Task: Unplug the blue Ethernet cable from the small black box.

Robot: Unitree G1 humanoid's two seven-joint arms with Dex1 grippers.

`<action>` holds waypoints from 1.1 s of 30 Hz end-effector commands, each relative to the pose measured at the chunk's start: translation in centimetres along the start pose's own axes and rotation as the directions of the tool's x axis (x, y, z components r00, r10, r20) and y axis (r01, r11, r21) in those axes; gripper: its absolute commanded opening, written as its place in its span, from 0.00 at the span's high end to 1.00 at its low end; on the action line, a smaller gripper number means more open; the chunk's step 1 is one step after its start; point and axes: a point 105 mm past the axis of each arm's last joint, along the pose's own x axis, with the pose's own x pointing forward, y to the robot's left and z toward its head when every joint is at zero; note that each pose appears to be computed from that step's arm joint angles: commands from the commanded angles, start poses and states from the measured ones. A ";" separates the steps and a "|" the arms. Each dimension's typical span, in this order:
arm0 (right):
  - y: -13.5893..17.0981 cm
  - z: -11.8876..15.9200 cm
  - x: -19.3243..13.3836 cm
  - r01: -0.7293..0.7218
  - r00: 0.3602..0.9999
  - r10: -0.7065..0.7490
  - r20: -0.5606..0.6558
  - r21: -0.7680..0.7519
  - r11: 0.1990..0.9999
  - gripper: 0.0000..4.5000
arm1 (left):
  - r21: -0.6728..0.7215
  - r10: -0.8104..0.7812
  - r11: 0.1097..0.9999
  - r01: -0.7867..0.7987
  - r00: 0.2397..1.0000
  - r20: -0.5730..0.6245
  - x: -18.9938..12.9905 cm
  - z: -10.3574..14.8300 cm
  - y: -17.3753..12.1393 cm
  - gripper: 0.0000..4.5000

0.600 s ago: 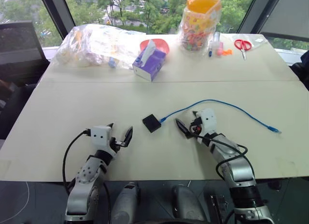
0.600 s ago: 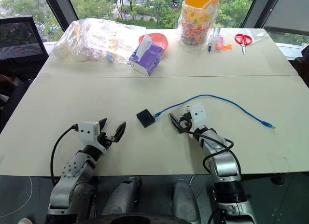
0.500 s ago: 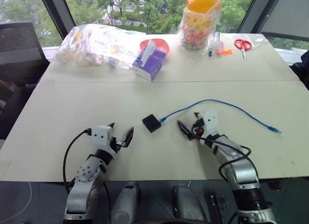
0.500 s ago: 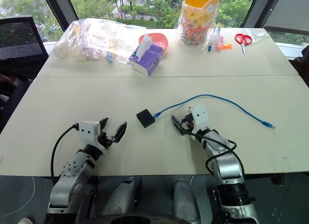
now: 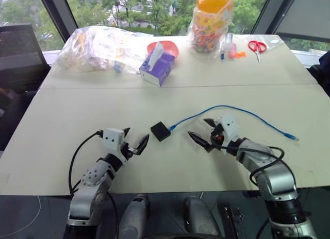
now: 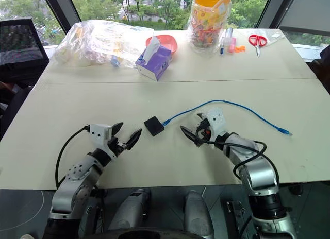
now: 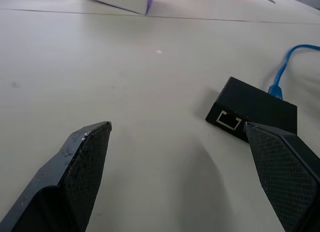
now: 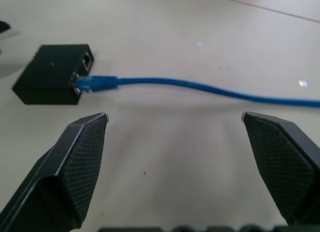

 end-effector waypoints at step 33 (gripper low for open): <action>1.0 6.6 11.4 -0.776 0.629 0.309 -0.713 -0.560 0.290 0.00 | 0.146 -0.146 0.978 0.148 0.989 -0.025 -2.8 6.2 1.7 0.01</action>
